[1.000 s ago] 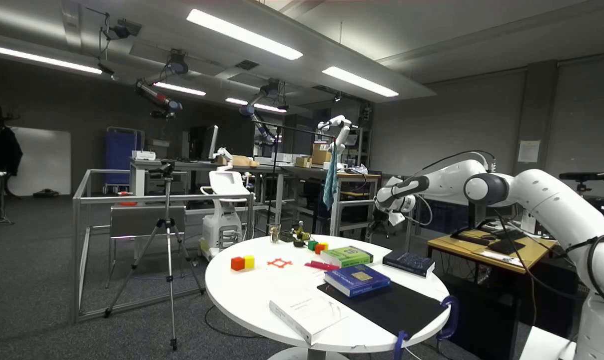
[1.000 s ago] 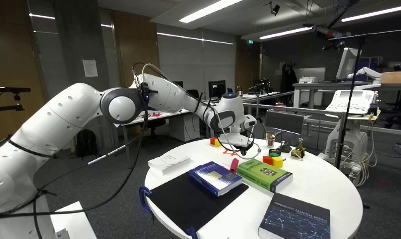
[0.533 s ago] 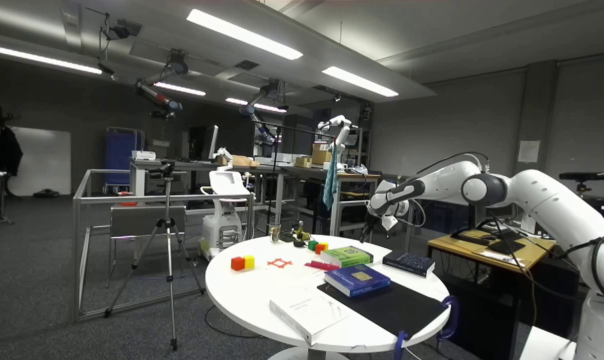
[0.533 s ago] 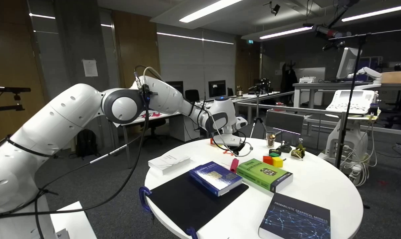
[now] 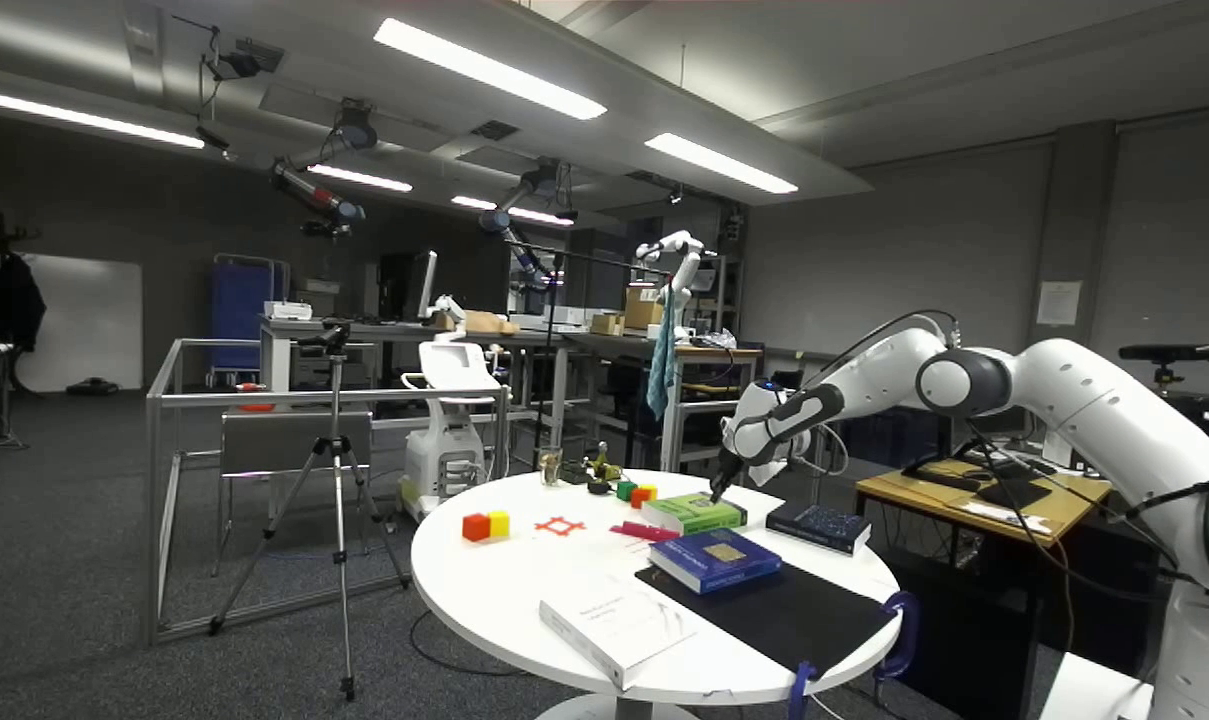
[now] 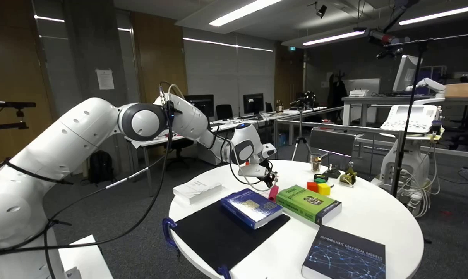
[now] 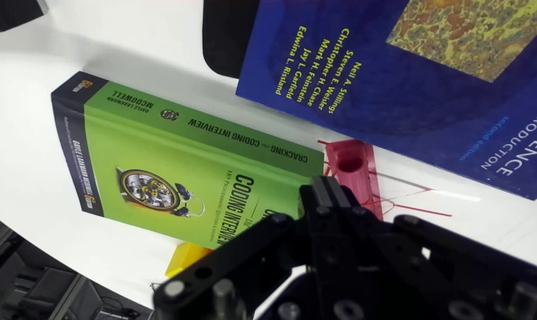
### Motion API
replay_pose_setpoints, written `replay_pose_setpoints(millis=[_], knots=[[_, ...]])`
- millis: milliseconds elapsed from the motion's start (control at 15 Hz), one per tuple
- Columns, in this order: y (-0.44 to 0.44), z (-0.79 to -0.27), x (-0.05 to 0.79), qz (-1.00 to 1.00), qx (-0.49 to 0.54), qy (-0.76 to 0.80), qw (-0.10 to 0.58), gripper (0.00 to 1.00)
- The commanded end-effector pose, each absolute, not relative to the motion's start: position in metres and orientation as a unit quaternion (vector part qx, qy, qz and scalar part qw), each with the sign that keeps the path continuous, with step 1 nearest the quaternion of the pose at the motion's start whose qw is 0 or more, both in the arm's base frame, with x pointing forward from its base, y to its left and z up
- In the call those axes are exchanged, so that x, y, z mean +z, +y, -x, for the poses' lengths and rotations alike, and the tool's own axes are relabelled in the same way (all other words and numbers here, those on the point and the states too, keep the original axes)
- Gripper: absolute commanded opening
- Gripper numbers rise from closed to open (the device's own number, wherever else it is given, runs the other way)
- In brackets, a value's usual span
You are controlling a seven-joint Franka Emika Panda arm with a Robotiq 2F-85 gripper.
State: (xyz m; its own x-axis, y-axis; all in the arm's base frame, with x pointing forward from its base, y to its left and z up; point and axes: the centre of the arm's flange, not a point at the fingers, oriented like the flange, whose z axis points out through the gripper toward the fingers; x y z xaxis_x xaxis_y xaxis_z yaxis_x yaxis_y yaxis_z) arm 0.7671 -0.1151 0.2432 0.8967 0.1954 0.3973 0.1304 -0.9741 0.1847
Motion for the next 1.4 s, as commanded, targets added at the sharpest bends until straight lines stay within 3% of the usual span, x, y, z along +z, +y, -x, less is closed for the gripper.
replay_pose_setpoints(millis=[0, 1333], knots=[[-0.106, -0.747, 0.239, -0.964, 0.24, 0.05, 0.104, 0.0], [-0.143, -0.766, 0.201, -0.944, 0.302, -0.018, 0.131, 0.0]])
